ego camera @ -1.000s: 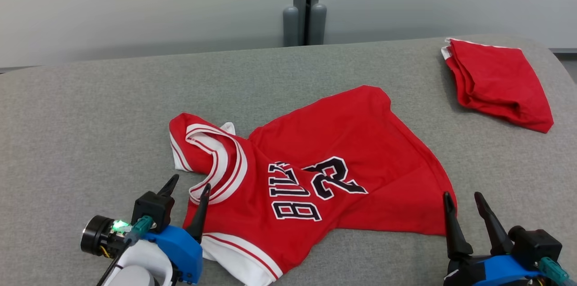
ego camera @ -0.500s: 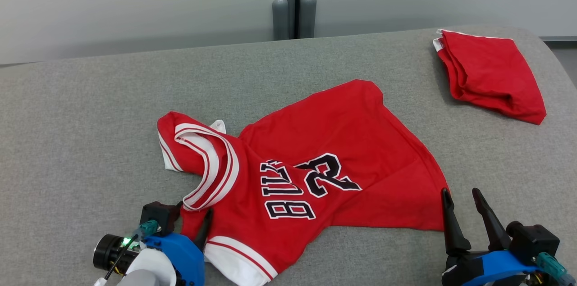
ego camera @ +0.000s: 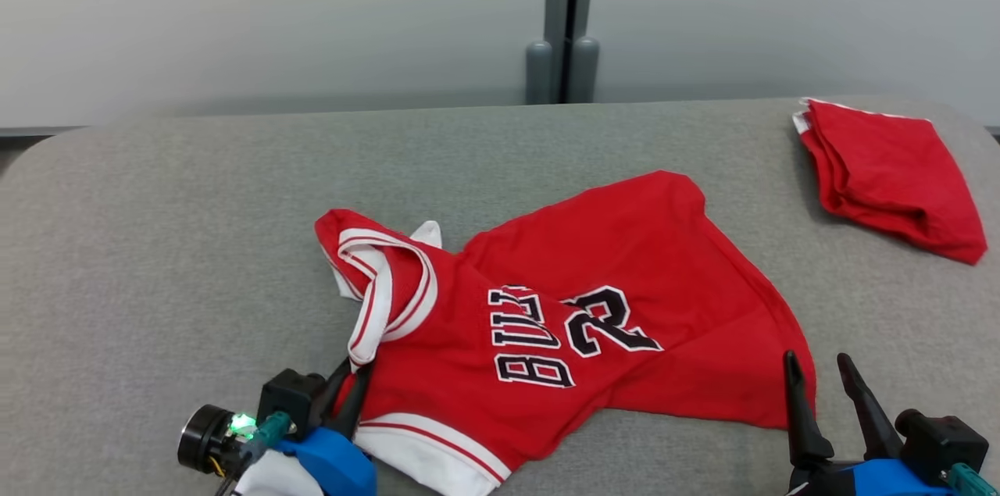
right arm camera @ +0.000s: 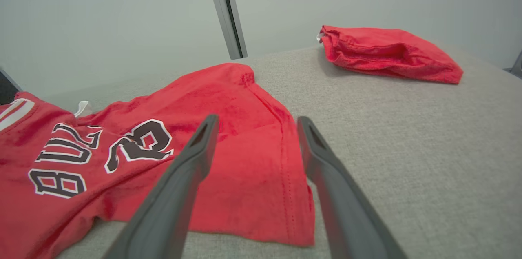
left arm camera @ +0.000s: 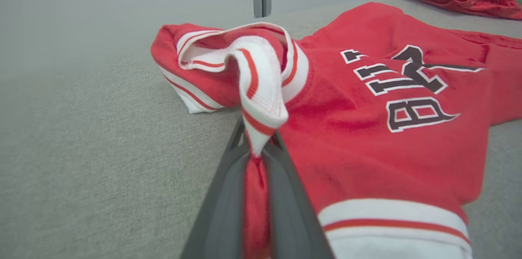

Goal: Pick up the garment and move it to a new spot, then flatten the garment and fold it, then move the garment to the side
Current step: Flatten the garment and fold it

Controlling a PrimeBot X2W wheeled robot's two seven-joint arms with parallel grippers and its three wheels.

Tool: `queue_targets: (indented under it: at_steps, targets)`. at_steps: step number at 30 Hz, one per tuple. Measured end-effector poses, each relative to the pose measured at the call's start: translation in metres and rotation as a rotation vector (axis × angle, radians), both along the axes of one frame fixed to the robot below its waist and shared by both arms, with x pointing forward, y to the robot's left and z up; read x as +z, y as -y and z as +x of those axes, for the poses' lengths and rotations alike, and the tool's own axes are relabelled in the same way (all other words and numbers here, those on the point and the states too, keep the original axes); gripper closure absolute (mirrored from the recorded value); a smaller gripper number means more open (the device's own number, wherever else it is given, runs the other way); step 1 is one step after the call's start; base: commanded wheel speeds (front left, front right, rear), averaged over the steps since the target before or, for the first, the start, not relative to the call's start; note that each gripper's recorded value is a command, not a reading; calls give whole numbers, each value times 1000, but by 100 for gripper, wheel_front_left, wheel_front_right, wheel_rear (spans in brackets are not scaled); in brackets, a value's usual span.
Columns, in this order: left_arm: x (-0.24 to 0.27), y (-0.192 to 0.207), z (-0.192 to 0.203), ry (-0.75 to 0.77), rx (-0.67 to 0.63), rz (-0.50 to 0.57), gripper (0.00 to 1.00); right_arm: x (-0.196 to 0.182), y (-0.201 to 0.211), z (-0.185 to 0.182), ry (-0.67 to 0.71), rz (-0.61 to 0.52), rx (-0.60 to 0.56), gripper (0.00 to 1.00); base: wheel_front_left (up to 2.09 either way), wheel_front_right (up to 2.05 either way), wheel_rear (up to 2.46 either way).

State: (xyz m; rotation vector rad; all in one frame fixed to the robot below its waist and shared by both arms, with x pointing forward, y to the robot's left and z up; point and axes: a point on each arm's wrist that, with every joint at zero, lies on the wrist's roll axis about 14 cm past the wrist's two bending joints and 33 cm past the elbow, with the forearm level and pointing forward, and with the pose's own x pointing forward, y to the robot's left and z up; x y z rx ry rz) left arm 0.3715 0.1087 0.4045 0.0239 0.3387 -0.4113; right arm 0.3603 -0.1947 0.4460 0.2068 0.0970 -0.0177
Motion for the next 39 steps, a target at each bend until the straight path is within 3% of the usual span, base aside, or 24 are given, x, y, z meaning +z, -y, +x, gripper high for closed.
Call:
queue_targets:
  at_steps: [9, 12, 19, 24, 39]
  targets:
    - [47, -3, -48, 22, 14, 29, 100, -4, -19, 9, -9, 6, 57, 0, 0, 0, 0]
    - [59, 0, -69, -34, 27, 2, 100, -9, -25, 14, -24, 8, 77, 0, 0, 0, 0]
    - [53, 0, -74, -87, 30, -6, 100, -14, -30, 21, -36, 8, 90, 0, 0, 0, 0]
    - [48, 7, -60, -64, 3, -23, 100, -15, -21, 20, -41, -3, 67, 0, 0, 0, 0]
    - [34, 28, 39, 68, -60, -48, 100, -20, 15, 9, -63, -18, -41, 0, 0, 0, 0]
